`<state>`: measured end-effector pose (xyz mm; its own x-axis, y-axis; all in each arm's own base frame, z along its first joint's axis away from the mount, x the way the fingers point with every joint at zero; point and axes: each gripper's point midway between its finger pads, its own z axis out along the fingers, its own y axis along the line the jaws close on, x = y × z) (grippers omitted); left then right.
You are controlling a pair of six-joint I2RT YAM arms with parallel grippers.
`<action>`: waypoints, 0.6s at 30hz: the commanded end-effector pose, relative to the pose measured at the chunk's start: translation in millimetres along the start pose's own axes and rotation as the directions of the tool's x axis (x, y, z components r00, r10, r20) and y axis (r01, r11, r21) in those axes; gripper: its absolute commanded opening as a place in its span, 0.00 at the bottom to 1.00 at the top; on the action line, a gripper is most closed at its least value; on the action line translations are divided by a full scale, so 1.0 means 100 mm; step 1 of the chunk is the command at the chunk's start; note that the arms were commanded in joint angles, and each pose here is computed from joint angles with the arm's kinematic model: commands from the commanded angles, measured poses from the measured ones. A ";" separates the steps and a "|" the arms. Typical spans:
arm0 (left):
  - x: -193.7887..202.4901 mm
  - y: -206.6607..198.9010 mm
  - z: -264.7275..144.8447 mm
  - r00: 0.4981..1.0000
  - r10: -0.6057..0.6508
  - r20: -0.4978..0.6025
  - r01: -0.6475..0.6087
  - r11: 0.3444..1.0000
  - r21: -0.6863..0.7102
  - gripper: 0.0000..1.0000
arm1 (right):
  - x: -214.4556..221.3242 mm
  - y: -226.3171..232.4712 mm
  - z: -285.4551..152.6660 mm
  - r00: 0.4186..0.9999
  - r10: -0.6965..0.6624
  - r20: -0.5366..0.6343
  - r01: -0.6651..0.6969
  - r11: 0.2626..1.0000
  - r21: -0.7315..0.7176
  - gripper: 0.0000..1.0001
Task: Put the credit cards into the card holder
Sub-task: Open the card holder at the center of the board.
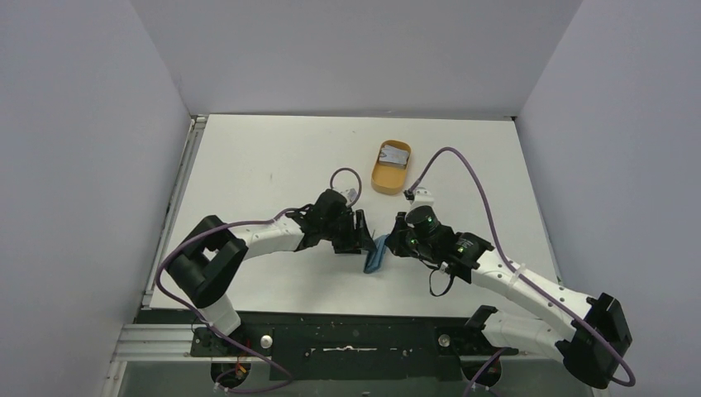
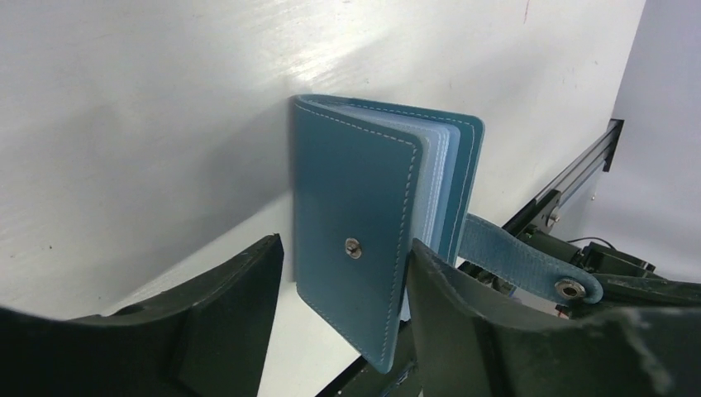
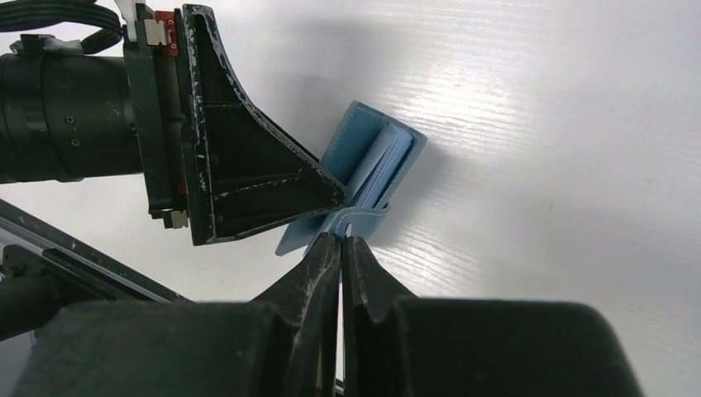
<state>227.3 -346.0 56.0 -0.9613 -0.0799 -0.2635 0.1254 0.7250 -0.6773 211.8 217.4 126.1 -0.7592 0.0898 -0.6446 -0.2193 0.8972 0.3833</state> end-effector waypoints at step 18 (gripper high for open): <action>0.19 0.51 -0.02 1.000 -0.028 0.014 0.030 0.985 -0.172 0.00 | 0.24 -0.47 -0.02 0.993 0.112 0.037 -0.116 0.982 0.148 0.00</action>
<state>219.7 -321.1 27.4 -0.9631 -0.0810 -0.2567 0.0888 0.8048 -0.5869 199.7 182.5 90.7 -0.7811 0.1335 -0.6100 -0.0891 0.9430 0.3205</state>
